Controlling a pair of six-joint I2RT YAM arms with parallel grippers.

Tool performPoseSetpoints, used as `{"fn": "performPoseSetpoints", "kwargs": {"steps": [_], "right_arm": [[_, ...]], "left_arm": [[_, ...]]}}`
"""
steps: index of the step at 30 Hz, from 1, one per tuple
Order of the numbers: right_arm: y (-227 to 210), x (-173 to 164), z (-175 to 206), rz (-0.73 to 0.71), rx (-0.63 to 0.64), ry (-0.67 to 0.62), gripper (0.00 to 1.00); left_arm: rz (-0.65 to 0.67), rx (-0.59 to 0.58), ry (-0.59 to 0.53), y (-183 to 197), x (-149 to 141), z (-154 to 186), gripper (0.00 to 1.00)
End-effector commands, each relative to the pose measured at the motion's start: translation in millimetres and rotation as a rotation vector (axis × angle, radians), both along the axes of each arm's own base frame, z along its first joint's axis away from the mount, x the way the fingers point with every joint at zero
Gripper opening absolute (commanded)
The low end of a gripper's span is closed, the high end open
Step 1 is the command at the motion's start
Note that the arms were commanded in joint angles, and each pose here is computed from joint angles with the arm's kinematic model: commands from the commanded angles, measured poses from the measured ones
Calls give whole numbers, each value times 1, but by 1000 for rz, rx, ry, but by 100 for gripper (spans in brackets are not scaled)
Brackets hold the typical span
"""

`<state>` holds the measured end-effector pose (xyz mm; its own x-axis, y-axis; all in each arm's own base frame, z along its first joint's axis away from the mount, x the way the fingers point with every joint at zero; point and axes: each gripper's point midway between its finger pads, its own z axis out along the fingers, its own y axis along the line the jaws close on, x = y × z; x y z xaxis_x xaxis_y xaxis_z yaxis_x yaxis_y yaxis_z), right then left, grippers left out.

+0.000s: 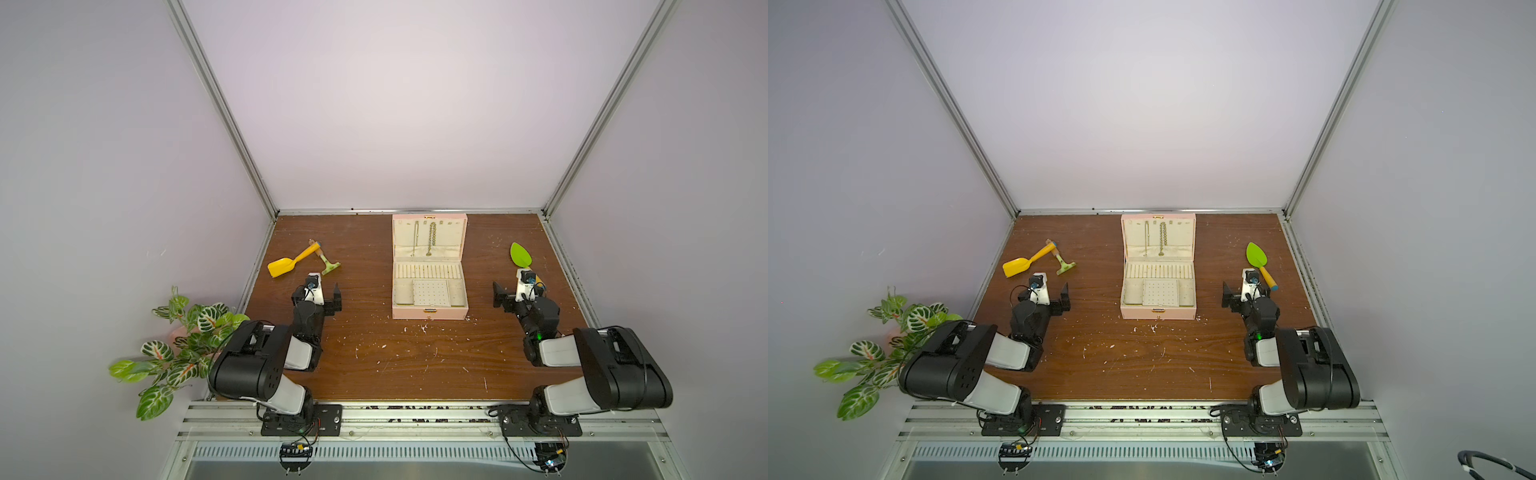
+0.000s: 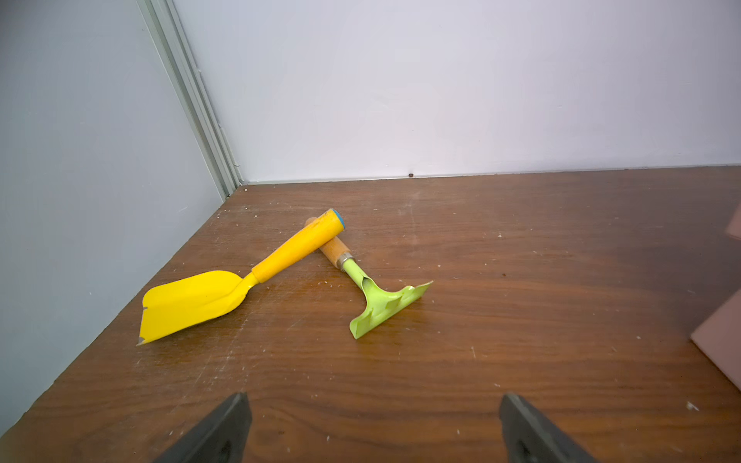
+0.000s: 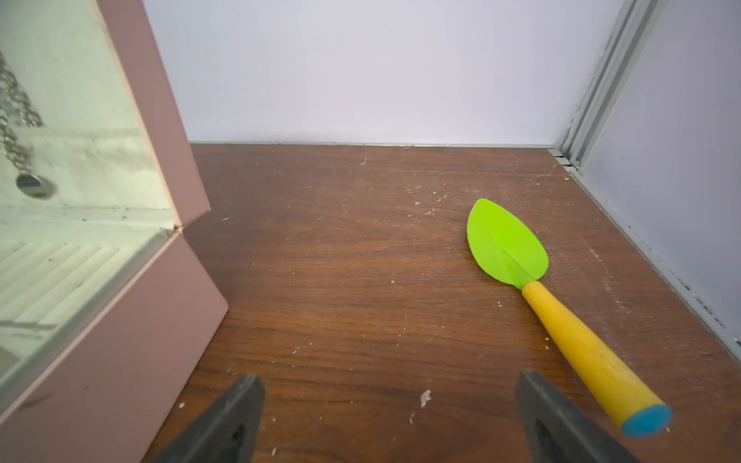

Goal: Put jewelry chain into jewelry box
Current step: Reset both arms

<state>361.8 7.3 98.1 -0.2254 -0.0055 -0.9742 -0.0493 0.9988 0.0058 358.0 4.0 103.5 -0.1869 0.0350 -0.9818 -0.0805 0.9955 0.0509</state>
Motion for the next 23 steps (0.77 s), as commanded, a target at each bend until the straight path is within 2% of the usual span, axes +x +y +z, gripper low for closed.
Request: {"fn": "performPoseSetpoints", "kwargs": {"steps": [1,23], "right_arm": [[6,13,27,31,-36,-106,100],[3,14,26,8,-37,-99,100]], "left_arm": [[29,-51,-48,11,15,18,99],[26,-50,-45,10,15,17,99]]}}
